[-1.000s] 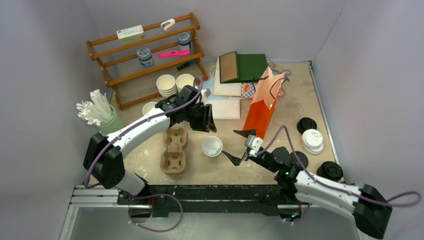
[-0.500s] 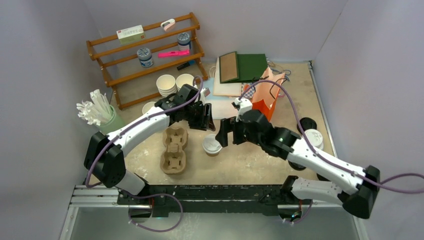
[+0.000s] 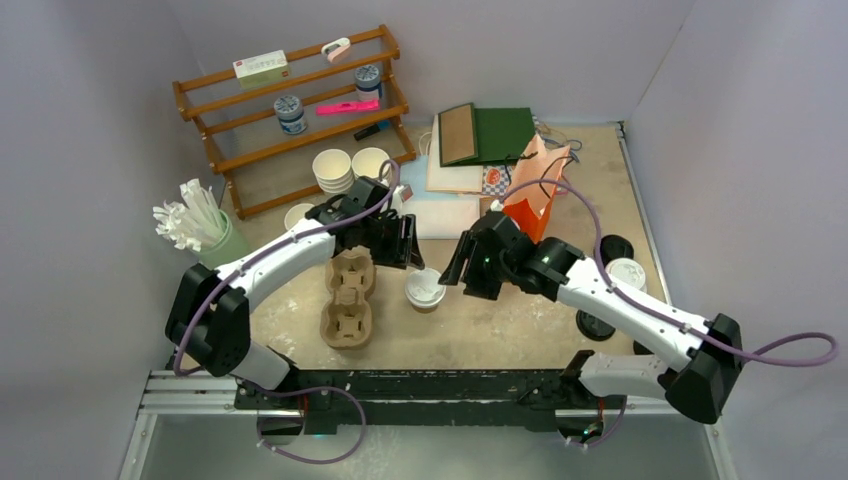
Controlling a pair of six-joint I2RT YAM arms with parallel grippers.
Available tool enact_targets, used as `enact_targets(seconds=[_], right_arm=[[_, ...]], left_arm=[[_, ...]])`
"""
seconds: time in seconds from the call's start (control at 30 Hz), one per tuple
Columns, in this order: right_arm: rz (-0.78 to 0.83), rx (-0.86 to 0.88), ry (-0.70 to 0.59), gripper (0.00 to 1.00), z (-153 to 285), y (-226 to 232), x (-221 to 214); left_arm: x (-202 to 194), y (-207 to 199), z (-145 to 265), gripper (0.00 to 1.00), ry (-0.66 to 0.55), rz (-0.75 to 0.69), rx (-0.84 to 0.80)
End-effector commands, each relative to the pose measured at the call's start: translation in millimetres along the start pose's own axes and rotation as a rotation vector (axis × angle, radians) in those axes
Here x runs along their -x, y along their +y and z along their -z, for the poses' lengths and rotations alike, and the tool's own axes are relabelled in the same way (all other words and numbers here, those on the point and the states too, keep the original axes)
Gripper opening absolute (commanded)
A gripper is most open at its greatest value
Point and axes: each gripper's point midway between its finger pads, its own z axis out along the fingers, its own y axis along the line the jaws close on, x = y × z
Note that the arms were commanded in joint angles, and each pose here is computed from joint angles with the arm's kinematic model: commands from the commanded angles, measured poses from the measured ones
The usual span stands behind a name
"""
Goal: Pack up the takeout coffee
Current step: Adjust the cup lid on the coffee cup.
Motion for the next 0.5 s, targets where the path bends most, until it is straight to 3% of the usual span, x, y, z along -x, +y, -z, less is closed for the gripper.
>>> enact_targets(seconds=[0.0, 0.23, 0.47], right_arm=[[-0.243, 0.015, 0.018, 0.66, -23, 1, -10], [-0.371, 0.119, -0.042, 0.61, -46, -6, -12], [-0.354, 0.165, -0.071, 0.6, -60, -9, -12]], left_arm=[[4, -10, 0, 0.5, -0.021, -0.047, -0.079], [-8, -2, -7, 0.51, 0.012, -0.041, -0.082], [-11, 4, -11, 0.5, 0.028, -0.039, -0.054]])
